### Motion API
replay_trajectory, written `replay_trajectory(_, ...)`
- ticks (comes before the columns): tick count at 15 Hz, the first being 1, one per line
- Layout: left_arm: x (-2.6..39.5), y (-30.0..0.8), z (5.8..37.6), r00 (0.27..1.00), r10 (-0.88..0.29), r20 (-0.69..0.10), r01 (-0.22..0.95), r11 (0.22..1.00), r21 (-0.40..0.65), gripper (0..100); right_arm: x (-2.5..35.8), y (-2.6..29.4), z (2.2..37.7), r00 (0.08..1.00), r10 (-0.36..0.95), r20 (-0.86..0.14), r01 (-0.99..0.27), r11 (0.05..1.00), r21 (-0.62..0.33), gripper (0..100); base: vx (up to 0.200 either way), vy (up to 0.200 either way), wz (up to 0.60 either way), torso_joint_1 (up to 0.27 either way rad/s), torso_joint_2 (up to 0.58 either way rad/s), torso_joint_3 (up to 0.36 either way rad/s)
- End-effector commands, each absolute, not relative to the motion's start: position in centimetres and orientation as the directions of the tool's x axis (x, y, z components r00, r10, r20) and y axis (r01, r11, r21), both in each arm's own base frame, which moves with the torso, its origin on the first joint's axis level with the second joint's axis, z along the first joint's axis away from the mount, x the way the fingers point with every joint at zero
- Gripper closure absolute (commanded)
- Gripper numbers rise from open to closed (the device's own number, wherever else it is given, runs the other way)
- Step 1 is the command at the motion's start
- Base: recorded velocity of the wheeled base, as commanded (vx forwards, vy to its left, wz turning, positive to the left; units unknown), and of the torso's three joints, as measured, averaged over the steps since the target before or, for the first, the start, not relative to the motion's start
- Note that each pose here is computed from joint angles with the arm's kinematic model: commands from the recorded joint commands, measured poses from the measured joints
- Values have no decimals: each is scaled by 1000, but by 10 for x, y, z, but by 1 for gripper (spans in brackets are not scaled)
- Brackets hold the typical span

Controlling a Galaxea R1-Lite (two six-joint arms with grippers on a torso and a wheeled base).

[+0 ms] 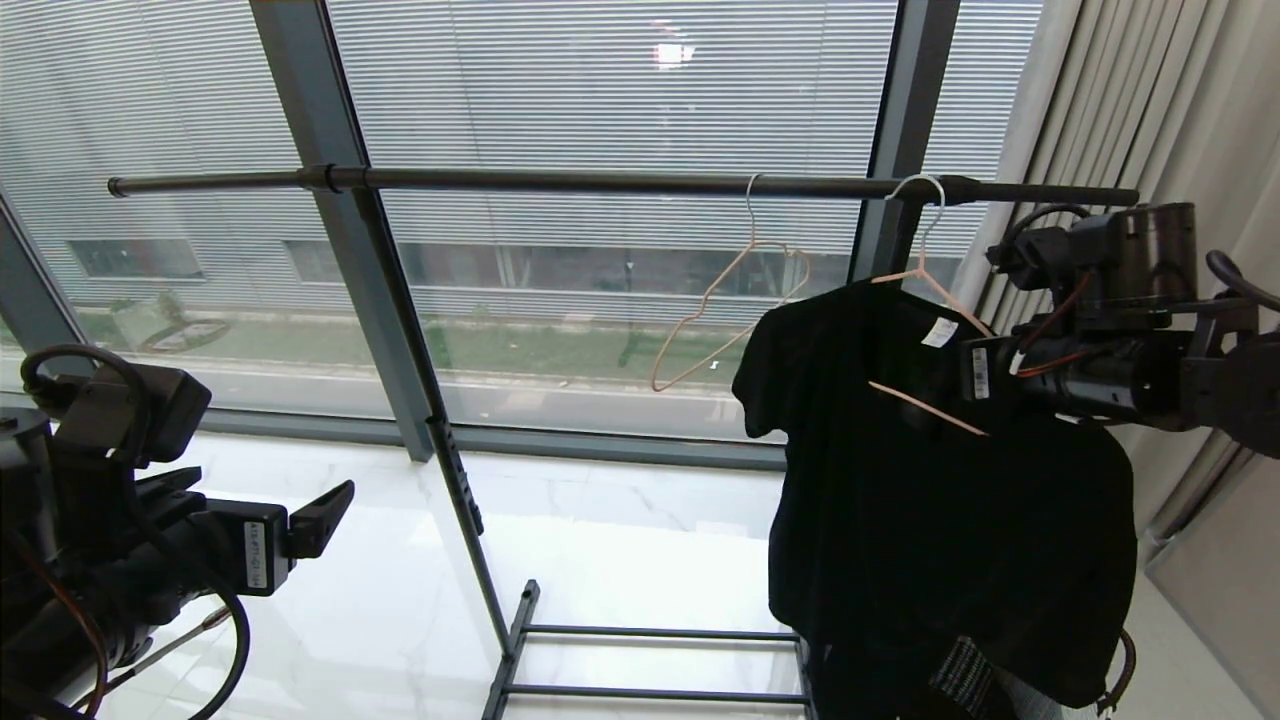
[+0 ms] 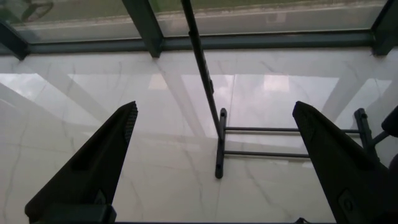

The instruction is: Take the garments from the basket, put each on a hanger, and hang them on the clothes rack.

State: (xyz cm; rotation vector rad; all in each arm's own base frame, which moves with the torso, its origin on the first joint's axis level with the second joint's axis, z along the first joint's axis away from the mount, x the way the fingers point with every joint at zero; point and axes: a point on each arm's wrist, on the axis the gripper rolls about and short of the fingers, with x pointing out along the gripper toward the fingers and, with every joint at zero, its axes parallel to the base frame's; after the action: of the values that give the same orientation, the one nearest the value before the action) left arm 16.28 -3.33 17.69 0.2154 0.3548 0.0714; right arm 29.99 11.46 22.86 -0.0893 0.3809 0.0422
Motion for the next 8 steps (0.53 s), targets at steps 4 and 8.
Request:
replay_trajectory(4,163,-34,179,939,103,-329,-30,975,221,0,312,123,224,935,-11,-355,-21,996,-85,100,0,0,0,0,0,0)
replay_trajectory(8,164,-34,180,940,102,-326,-29,975,220,0,314,124,230,954,-13,-299,-7,998,-67,100,150,0,0,-2,3,3)
